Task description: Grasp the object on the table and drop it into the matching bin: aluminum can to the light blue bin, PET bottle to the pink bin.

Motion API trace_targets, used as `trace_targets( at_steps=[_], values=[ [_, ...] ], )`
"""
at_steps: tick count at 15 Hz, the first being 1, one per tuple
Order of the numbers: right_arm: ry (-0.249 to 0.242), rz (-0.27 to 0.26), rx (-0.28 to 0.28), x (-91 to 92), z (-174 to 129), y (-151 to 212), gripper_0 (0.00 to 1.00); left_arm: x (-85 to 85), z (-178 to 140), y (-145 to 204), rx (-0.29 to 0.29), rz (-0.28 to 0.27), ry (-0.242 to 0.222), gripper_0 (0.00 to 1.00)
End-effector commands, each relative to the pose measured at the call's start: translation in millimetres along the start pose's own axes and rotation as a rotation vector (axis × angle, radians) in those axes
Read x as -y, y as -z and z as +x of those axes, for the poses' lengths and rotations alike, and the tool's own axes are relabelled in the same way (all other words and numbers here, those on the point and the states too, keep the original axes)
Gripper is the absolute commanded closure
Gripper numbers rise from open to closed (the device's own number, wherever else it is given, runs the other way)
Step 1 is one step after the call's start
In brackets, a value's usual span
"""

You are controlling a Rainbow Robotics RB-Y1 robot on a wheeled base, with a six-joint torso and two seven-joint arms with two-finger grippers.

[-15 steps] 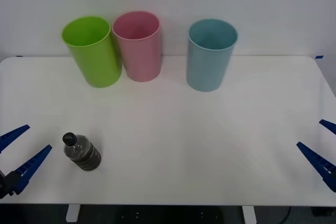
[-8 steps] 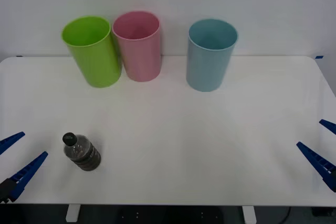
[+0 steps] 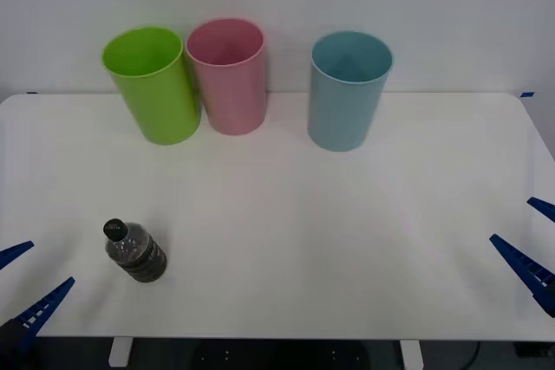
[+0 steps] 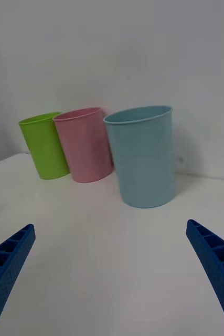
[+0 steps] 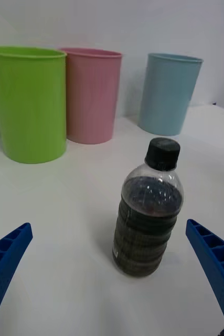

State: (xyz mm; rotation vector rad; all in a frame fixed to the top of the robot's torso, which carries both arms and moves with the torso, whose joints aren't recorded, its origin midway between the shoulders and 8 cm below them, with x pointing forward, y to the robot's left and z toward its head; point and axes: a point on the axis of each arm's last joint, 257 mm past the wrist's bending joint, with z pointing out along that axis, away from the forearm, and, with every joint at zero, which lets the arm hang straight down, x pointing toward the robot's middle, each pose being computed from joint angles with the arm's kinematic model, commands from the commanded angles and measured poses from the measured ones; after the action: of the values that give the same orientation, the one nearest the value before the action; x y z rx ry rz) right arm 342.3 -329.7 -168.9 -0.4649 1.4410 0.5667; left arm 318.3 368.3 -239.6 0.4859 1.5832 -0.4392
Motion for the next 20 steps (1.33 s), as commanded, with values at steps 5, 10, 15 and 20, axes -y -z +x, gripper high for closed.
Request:
trace_targets(
  at_steps=[5,10,15,20],
  values=[
    [0.000,0.000,0.000,0.0,0,0,0.00,3.5,47,-6,-0.075,0.033,-0.042,0.00],
    [0.000,0.000,0.000,0.0,0,0,0.00,12.6,54,-17,-0.081,0.050,-0.029,0.00],
    [0.000,0.000,0.000,0.0,0,0,0.00,16.6,58,-38,-0.072,0.044,-0.037,0.00],
    [0.000,0.000,0.000,0.0,0,0,0.00,25.5,62,-60,-0.057,0.041,-0.041,0.00]
  ],
)
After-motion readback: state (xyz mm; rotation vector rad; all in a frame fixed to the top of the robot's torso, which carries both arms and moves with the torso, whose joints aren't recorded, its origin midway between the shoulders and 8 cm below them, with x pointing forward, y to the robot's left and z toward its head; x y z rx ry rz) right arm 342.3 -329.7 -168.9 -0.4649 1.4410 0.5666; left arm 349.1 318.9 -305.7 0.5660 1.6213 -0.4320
